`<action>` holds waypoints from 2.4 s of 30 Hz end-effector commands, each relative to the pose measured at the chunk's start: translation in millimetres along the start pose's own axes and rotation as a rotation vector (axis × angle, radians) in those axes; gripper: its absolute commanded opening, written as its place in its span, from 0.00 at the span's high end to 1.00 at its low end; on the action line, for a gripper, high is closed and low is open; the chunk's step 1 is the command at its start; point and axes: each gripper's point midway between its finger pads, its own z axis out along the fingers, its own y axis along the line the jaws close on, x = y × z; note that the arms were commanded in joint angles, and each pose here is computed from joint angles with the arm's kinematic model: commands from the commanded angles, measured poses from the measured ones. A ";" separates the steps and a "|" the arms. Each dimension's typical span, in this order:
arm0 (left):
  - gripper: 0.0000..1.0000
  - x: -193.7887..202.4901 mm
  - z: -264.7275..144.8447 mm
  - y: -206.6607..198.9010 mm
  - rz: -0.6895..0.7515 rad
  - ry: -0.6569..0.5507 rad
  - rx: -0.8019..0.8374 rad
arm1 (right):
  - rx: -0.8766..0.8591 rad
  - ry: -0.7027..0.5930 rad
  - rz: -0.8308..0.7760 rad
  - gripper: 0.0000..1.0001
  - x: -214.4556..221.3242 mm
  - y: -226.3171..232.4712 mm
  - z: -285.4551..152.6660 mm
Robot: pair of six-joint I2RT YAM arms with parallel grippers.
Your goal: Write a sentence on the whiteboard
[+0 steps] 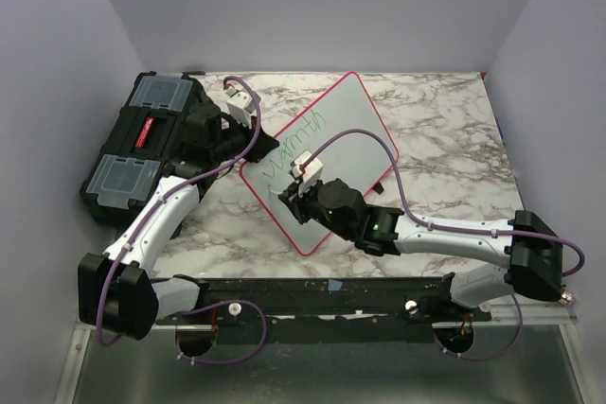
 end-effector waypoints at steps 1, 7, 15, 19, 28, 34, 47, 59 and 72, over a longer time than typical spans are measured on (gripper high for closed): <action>1.00 -3.9 -2.7 6.6 0.078 -0.021 -0.042 | -0.014 0.103 -0.028 0.99 35.6 -0.6 -8.1; 1.00 -3.4 -2.8 6.7 0.078 -0.019 -0.042 | -0.002 0.128 -0.027 0.99 45.6 -4.4 -11.8; 1.00 -3.6 -2.7 7.2 0.079 -0.019 -0.044 | 0.011 0.172 -0.026 0.99 63.0 -11.0 -22.5; 1.00 -3.1 -2.5 7.5 0.078 -0.018 -0.045 | 0.003 0.202 -0.022 0.99 72.9 -11.5 -28.8; 1.00 -3.9 -2.0 8.0 0.079 -0.019 -0.046 | -0.082 0.251 -0.027 0.99 85.8 1.0 -34.9; 1.00 -3.9 -2.0 7.9 0.079 -0.018 -0.046 | -0.107 0.223 -0.026 0.99 74.0 7.9 -29.3; 1.00 -3.3 -1.0 8.6 0.079 -0.015 -0.046 | -0.140 0.085 -0.001 0.99 11.4 23.3 -14.8; 1.00 -2.9 -0.4 8.8 0.081 -0.015 -0.044 | -0.078 0.092 0.002 0.99 18.8 13.9 -8.3; 1.00 -3.7 -1.2 8.1 0.082 -0.018 -0.044 | 0.128 0.111 -0.026 0.99 28.0 -20.7 -2.1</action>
